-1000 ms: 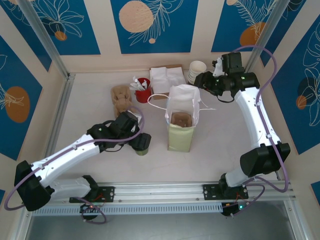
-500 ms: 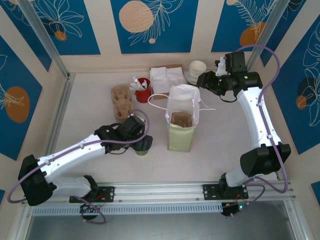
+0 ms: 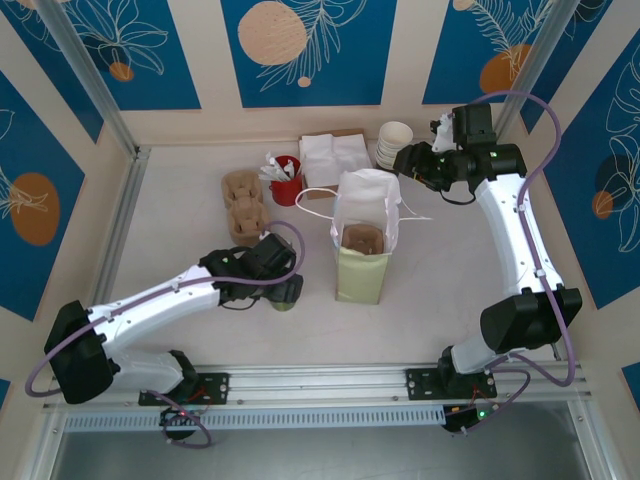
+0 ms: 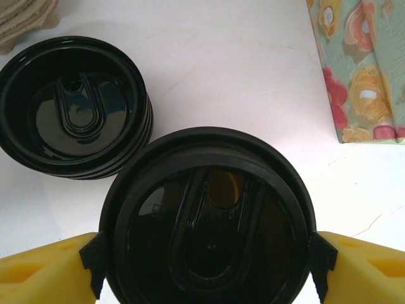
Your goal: Pack the takeout coffee
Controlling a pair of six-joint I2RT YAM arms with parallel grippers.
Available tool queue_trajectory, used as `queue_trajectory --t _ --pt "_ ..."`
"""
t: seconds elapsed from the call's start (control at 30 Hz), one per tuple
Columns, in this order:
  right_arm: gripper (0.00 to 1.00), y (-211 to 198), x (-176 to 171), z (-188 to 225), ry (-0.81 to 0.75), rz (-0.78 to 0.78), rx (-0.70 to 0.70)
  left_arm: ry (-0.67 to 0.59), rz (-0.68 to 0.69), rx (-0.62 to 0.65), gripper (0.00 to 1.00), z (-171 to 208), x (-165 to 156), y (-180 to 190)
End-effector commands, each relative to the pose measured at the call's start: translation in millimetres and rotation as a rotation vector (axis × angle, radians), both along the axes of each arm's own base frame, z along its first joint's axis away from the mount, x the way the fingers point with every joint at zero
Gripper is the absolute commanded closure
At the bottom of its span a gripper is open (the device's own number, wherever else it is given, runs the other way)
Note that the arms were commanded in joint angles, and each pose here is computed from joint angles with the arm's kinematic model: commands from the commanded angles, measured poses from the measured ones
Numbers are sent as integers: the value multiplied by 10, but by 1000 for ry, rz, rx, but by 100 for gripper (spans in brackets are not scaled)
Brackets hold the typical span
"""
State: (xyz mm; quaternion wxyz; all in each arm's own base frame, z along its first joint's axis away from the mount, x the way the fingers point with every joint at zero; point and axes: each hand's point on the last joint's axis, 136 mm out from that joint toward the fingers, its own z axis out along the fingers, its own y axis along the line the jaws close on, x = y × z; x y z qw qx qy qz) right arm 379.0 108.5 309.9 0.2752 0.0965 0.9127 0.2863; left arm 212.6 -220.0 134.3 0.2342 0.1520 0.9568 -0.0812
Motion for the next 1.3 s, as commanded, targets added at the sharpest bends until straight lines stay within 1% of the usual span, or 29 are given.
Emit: queue_trajectory --t 0.0,0.2,0.5,0.67,0.77,0.9,1.1,1.27 --pt "48 29 -23 21 16 13 28 25 3 34 18 -57 -46 32" --pt "48 16 -17 42 16 11 31 24 7 86 18 -55 -49 74" --pt "48 -44 34 82 -9 13 22 22 -10 125 19 -67 -44 40" --pt "48 -96 60 114 -26 14 22 44 -16 134 19 -108 -60 18" --pt "48 -102 71 125 -25 18 33 65 -17 143 17 -151 -79 11" --pt "48 -61 72 118 -10 45 50 87 -17 146 17 -209 -99 -1" --pt "48 -55 63 90 17 56 52 99 -21 140 22 -279 -125 -8" --pt "48 -35 89 88 16 69 57 82 -30 134 27 -257 -118 -7"
